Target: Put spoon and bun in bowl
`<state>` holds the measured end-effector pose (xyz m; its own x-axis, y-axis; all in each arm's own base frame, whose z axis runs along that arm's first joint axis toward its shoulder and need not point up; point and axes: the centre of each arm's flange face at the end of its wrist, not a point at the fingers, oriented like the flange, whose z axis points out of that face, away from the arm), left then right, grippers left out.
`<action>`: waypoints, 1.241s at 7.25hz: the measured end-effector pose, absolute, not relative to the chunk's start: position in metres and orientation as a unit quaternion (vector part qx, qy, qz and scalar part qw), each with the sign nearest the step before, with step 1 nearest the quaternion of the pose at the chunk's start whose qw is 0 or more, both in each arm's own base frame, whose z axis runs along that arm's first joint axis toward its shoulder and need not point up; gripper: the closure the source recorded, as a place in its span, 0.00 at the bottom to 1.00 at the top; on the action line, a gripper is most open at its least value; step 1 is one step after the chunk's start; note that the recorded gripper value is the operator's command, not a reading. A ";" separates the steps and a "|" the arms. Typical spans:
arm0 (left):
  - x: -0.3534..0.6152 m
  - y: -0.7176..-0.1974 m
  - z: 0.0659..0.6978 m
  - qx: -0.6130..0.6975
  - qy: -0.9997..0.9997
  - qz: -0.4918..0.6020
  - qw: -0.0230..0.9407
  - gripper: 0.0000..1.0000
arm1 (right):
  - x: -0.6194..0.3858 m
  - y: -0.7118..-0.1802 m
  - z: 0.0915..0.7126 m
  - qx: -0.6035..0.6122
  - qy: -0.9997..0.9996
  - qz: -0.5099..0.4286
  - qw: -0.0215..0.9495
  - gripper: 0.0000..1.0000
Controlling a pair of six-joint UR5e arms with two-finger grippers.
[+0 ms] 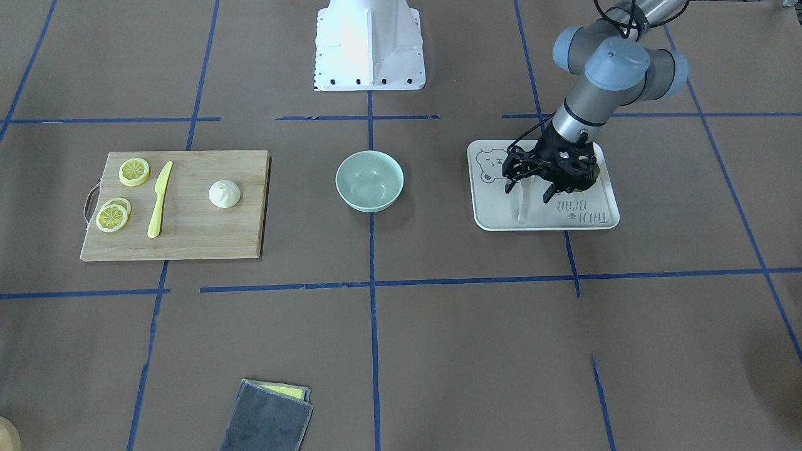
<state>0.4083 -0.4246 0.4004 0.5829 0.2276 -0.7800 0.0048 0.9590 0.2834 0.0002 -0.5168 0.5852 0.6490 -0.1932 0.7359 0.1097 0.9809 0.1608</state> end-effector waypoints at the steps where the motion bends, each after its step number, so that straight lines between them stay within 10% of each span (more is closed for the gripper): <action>1: 0.413 -0.423 0.405 0.123 0.447 0.066 0.884 0.18 | -0.002 -0.515 0.592 0.065 -0.411 -0.093 0.905 0.00; 6: 0.430 -0.422 0.418 0.116 0.426 0.093 0.892 0.45 | -0.004 -0.513 0.605 0.068 -0.412 -0.097 0.903 0.00; 8: 0.431 -0.422 0.419 0.114 0.424 0.094 0.893 1.00 | -0.004 -0.513 0.606 0.067 -0.413 -0.096 0.903 0.00; 9: 0.431 -0.422 0.418 0.113 0.423 0.094 0.894 1.00 | -0.004 -0.513 0.607 0.066 -0.413 -0.095 0.904 0.00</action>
